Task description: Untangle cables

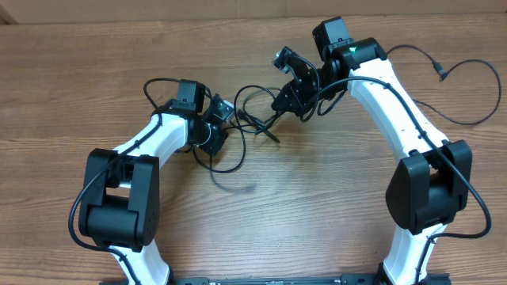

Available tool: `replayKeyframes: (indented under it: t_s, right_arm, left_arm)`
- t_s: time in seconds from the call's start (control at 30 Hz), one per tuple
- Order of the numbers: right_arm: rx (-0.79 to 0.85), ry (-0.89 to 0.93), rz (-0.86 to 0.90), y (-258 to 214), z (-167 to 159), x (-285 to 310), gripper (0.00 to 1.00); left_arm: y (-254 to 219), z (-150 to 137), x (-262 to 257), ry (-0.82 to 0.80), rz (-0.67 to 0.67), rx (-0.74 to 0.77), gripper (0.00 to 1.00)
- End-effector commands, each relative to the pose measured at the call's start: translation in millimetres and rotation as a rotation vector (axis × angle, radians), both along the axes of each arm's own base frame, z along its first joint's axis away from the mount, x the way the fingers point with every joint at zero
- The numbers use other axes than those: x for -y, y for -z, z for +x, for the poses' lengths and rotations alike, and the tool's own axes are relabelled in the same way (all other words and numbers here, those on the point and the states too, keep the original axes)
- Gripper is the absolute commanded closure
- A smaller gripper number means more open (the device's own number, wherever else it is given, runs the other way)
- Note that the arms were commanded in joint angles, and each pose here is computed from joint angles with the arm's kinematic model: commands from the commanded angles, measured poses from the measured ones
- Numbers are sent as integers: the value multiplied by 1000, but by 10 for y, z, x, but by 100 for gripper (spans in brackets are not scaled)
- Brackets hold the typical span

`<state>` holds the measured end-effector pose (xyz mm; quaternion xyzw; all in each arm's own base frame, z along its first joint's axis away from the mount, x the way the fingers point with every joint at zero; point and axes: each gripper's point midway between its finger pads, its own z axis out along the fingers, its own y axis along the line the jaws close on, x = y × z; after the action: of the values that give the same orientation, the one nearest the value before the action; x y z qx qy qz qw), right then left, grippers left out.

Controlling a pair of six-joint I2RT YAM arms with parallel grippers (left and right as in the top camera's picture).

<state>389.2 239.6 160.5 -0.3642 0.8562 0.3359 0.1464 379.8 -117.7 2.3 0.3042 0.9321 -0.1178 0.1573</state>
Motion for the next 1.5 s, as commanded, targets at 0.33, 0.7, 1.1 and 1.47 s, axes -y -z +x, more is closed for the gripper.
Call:
replayKeyframes:
  t_s: [0.33, 0.7, 1.1, 1.47]
  right_arm:
    - [24, 14, 17, -158, 21, -12, 96]
    - [23, 248, -116, -173, 259, 339, 96]
    - [145, 1023, -241, -1069, 386, 2877, 96]
    - [103, 1367, -180, -1296, -292, 4250, 96]
  left_arm:
    - [-1939, 767, 140, -95, -75, 262, 96]
    - [-2913, 702, -12, -149, -49, 352, 96]
    - [-3448, 645, -1340, -758, 190, 518, 96]
    - [-3859, 316, -2038, -932, 49, 574, 96]
